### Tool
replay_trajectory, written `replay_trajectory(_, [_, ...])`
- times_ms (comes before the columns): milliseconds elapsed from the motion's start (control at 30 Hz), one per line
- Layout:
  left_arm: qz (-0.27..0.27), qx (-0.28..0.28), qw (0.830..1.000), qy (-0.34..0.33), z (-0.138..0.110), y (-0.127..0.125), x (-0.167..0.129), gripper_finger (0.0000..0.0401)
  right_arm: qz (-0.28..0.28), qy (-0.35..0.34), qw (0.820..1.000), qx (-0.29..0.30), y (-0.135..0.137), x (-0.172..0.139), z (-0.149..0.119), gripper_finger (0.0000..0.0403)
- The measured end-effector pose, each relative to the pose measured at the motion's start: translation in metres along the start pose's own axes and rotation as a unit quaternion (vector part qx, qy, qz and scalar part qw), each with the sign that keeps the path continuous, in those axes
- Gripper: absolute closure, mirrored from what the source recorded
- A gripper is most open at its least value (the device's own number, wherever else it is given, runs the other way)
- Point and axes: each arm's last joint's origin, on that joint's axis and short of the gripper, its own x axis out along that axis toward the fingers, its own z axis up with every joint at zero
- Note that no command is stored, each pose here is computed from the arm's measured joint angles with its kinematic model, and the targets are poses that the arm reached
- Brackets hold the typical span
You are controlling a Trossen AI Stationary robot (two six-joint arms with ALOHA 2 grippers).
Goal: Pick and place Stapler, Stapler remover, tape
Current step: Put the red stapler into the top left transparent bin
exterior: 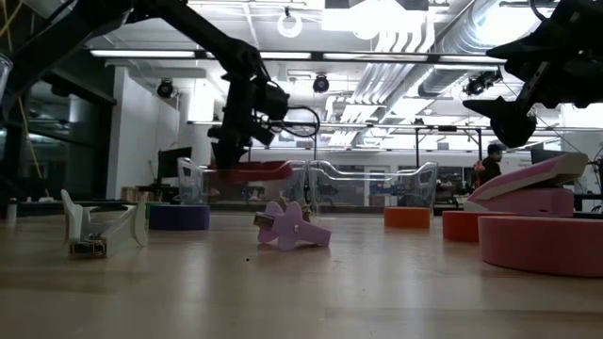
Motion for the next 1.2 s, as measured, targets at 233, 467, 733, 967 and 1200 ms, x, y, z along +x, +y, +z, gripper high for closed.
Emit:
replay_trajectory(233, [0.001,0.006,1.000,0.012,0.007,0.002,0.016,0.0204,0.000,0.000,1.000,0.000,0.000,0.000,0.000,0.0063])
replay_trajectory(467, [0.008,0.010,0.999,0.037,0.010,0.003,0.027,0.0204,0.000,0.000,1.000,0.000,0.000,0.000,0.000,0.0063])
replay_trajectory(733, [0.010,0.000,0.999,0.035,0.010,0.004,0.024,0.0204,0.000,0.000,1.000,0.000,0.000,0.000,0.000,0.0063])
replay_trajectory(967, [0.021,-0.011,0.999,0.042,0.010,0.004,0.024,0.0204,0.000,0.000,1.000,0.000,0.000,0.000,0.000,0.0063])
replay_trajectory(1200, [0.031,-0.020,0.999,0.038,0.012,0.004,0.023,0.0194,0.000,0.000,1.000,0.000,0.000,0.000,0.000,0.0063])
